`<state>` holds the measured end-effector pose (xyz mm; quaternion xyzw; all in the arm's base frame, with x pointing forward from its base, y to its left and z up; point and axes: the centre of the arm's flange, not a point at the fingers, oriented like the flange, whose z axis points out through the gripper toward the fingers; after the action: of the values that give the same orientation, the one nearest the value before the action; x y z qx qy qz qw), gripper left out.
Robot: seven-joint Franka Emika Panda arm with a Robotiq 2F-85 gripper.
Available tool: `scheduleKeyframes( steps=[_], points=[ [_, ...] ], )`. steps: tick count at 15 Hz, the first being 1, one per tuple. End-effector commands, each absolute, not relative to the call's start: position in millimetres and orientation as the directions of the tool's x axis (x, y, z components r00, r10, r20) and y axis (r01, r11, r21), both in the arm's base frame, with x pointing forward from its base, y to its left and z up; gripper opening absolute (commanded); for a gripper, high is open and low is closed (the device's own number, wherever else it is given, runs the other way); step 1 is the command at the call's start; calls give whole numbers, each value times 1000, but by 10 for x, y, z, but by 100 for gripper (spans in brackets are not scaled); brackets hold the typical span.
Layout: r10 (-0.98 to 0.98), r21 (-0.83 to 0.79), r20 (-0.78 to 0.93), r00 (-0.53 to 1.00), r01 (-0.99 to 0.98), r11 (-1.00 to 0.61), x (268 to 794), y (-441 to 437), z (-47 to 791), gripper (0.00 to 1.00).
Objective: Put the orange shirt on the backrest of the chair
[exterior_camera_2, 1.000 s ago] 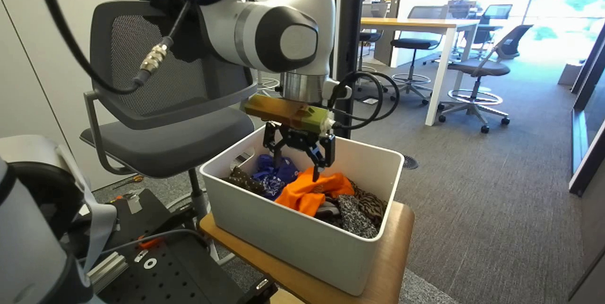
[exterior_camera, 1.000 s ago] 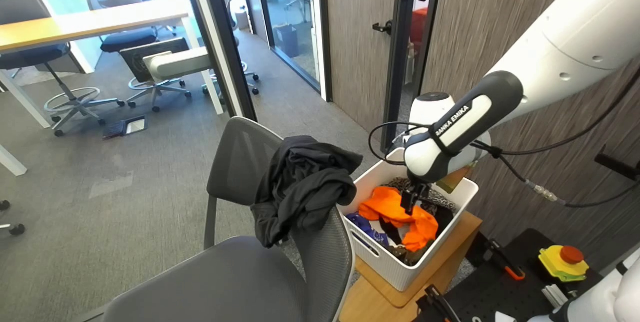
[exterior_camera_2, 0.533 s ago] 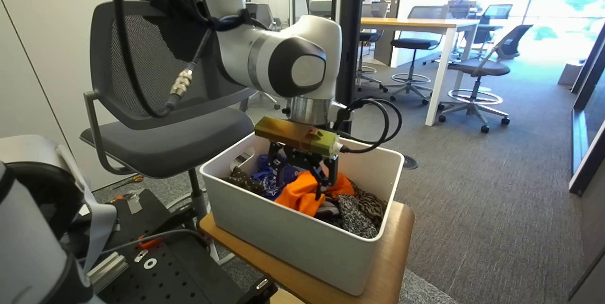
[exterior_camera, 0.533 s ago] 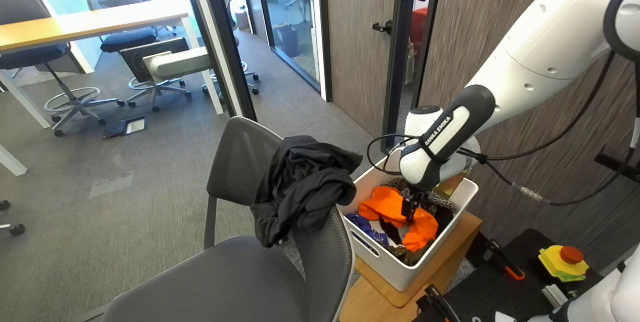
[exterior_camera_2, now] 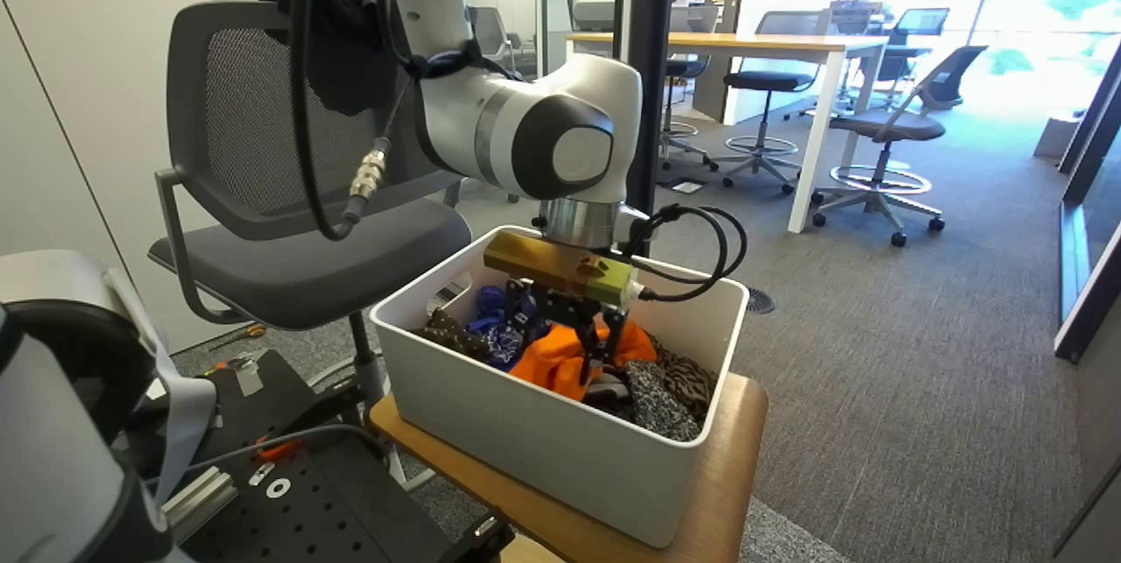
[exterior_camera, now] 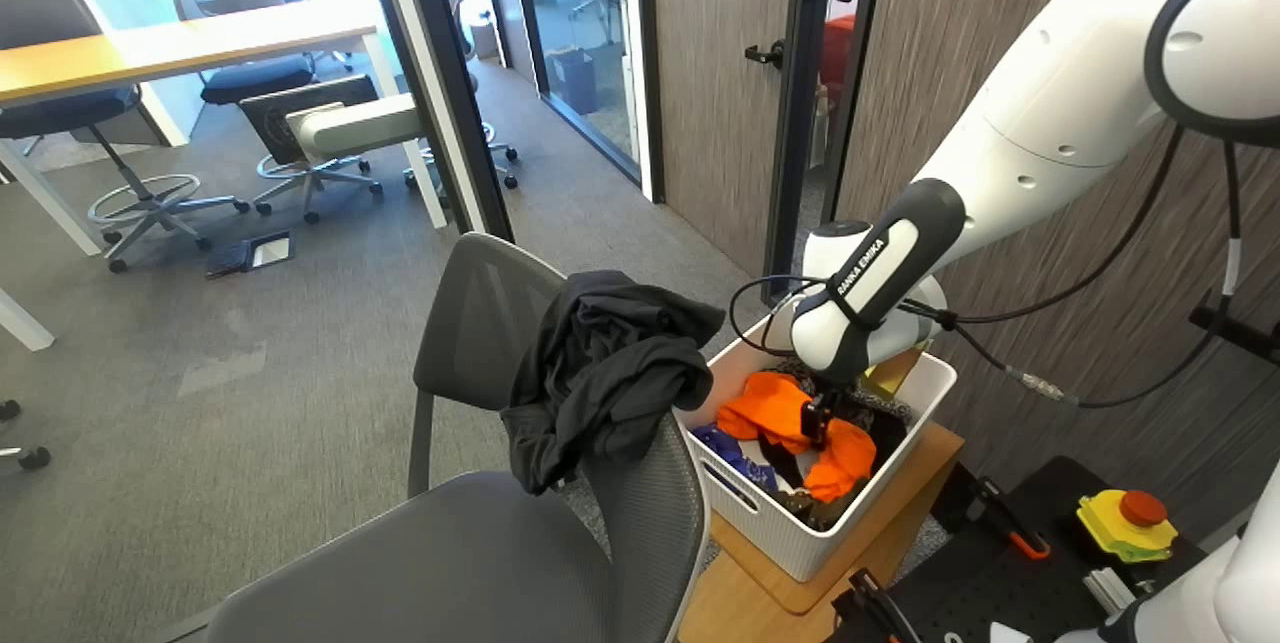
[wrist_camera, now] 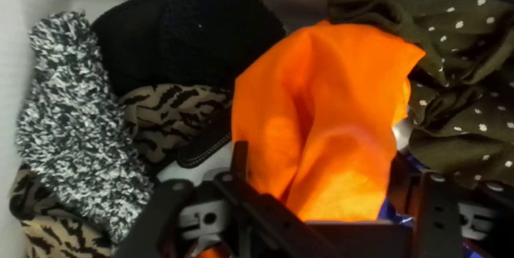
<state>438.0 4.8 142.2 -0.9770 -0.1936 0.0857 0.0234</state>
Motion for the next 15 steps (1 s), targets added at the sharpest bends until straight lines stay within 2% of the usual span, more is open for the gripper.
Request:
scheduleKeyframes(
  steps=[1,6,9,11,15],
  points=[
    [400,-77,-135,907,393,-916,4479,23,1383,49],
    [392,-89,-138,910,383,-920,4506,0,1378,12],
    [386,-98,-138,912,375,-922,4522,-17,1384,7],
    [378,-114,-140,915,365,-924,4533,-28,1412,13],
    [354,-143,-143,924,335,-931,4583,-23,1612,15]
  ],
)
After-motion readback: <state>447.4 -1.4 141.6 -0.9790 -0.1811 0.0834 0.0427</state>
